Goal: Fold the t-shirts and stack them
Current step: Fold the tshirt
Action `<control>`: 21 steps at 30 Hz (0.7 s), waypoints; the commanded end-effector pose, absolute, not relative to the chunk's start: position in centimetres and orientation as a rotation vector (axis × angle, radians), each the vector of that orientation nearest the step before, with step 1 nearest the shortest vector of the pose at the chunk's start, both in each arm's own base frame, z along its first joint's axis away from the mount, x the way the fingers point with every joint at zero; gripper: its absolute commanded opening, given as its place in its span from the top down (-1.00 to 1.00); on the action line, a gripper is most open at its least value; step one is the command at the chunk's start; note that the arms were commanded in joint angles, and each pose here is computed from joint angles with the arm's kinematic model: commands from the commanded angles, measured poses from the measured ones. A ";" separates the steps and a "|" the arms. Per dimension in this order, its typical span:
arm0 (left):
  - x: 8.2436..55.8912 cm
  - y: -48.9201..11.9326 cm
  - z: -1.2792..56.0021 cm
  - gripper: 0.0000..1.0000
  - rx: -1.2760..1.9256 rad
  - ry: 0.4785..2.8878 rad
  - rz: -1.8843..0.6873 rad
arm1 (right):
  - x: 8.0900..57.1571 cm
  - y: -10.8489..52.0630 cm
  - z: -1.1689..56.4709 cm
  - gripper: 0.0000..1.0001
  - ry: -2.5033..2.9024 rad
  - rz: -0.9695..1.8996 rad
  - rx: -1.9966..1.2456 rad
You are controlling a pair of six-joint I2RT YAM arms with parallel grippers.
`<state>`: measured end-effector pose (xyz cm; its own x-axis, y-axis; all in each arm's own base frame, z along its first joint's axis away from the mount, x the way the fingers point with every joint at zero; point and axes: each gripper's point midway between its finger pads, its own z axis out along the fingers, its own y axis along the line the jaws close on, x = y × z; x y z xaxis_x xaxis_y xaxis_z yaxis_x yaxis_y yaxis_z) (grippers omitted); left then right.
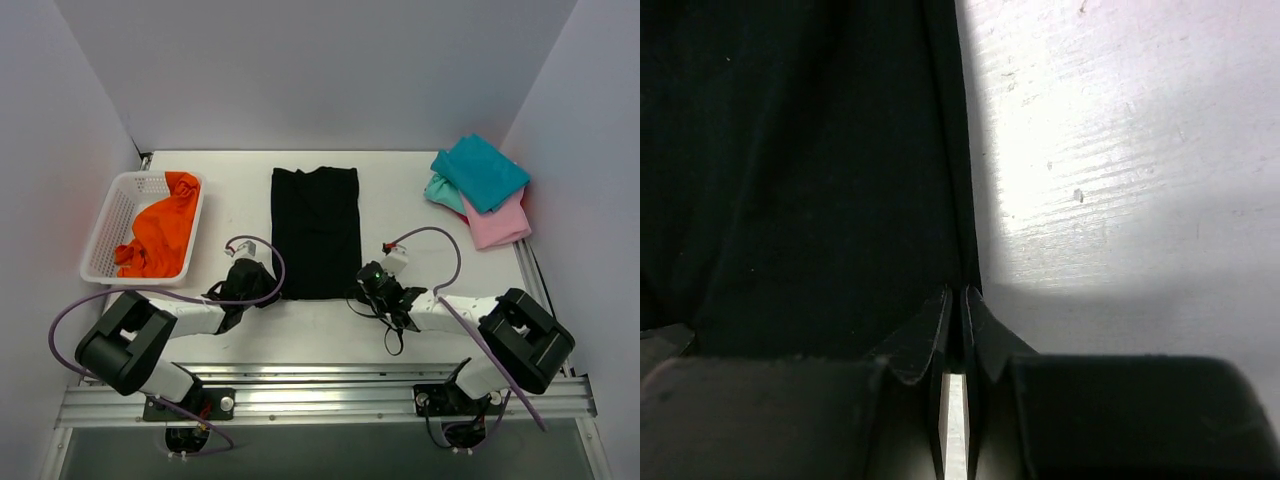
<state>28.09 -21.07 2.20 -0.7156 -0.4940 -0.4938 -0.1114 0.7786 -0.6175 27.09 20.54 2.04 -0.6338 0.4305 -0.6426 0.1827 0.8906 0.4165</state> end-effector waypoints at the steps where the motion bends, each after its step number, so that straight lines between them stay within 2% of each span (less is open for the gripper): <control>1: 28.0 -21.3 1.3 0.95 -0.426 2.330 -0.740 | 26.7 19.4 2.7 1.00 2.238 0.357 0.460; 8: 25.5 -21.6 2.1 0.95 -0.395 2.349 -0.744 | 24.9 18.1 4.7 1.00 2.213 0.347 0.475; 12: 21.5 -20.9 2.4 0.95 -0.390 2.435 -0.692 | 22.1 18.4 6.4 1.00 2.189 0.411 0.468; 13: 21.0 -21.3 4.3 0.95 -0.397 2.399 -0.753 | 21.4 18.0 6.3 1.00 2.197 0.399 0.463; 15: 18.6 -20.4 4.3 0.95 -0.385 2.456 -0.705 | 20.2 17.5 6.4 1.00 2.214 0.397 0.475; 17: 18.0 -20.3 7.5 0.95 -0.386 2.388 -0.765 | 19.2 17.5 6.9 1.00 2.212 0.403 0.461; 20: 16.3 -17.6 9.1 0.95 -0.363 2.403 -0.690 | 18.1 17.4 8.2 1.00 2.194 0.434 0.462; 21: 16.9 -17.0 11.6 0.95 -0.363 2.336 -0.692 | 18.0 17.3 9.1 1.00 2.182 0.449 0.463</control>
